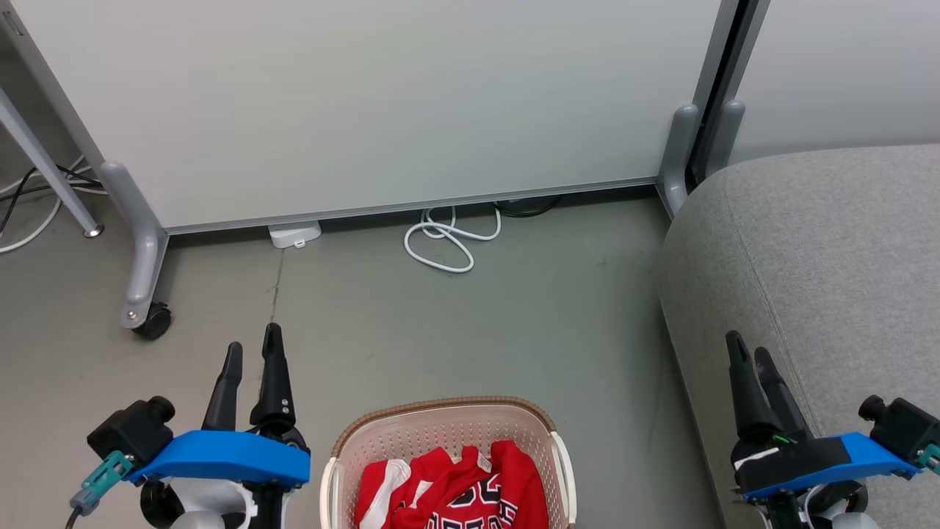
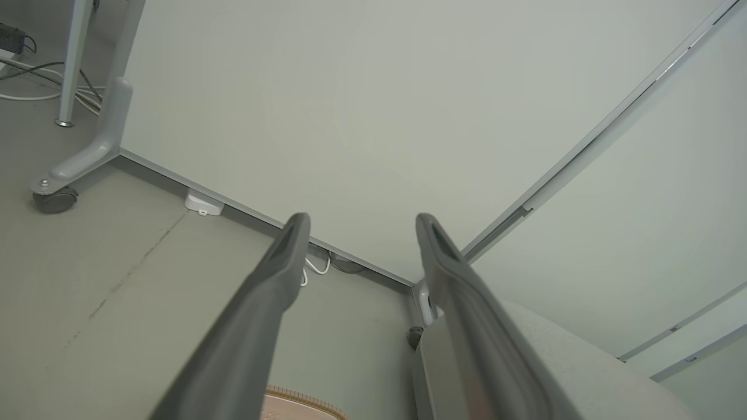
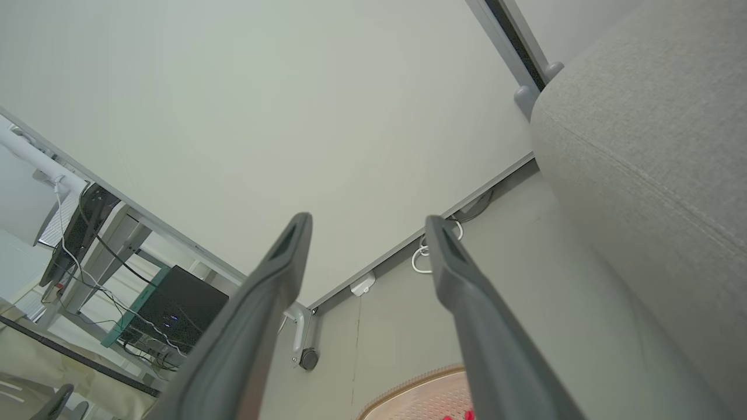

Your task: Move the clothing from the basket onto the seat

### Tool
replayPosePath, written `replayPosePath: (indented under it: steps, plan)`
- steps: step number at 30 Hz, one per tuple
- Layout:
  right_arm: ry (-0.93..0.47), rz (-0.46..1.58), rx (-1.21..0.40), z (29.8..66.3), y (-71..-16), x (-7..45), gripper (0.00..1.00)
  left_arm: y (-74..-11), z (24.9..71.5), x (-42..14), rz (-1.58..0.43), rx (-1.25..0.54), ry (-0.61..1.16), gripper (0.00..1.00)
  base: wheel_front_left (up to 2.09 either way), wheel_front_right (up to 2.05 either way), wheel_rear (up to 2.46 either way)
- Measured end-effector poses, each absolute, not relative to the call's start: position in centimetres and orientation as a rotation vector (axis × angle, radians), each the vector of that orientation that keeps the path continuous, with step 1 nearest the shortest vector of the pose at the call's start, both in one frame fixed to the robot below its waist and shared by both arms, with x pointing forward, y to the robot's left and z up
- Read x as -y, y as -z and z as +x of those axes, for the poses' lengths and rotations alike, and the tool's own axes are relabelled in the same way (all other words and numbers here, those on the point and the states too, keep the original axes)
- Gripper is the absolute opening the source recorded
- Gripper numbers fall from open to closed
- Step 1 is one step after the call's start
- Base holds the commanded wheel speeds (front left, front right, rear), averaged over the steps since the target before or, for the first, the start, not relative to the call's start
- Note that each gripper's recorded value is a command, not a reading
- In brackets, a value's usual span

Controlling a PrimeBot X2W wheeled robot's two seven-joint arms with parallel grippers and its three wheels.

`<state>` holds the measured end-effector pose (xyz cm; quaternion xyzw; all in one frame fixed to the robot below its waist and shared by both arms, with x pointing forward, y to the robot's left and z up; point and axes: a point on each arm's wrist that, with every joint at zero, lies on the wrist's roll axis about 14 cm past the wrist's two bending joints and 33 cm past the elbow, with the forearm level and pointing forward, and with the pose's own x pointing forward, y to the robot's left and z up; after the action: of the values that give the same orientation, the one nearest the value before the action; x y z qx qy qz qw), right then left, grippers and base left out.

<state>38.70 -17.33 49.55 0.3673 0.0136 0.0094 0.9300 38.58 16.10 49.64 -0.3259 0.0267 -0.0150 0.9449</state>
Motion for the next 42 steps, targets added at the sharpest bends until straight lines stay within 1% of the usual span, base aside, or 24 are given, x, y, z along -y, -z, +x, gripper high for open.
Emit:
replayPosePath:
  steps: [23, 42]
  plan:
    - [-0.066, 0.507, -0.003, 39.1, -49.8, 16.3, 1.0, -50.2, 38.9, -14.6, -0.398, -0.015, 0.087, 1.0, 0.0, 0.0, 0.0]
    - [-0.12, 0.343, 0.029, 39.4, -50.3, 15.0, 1.0, -50.9, 39.0, -13.6, -0.229, 0.033, 0.133, 1.0, 0.0, 0.0, 0.0]
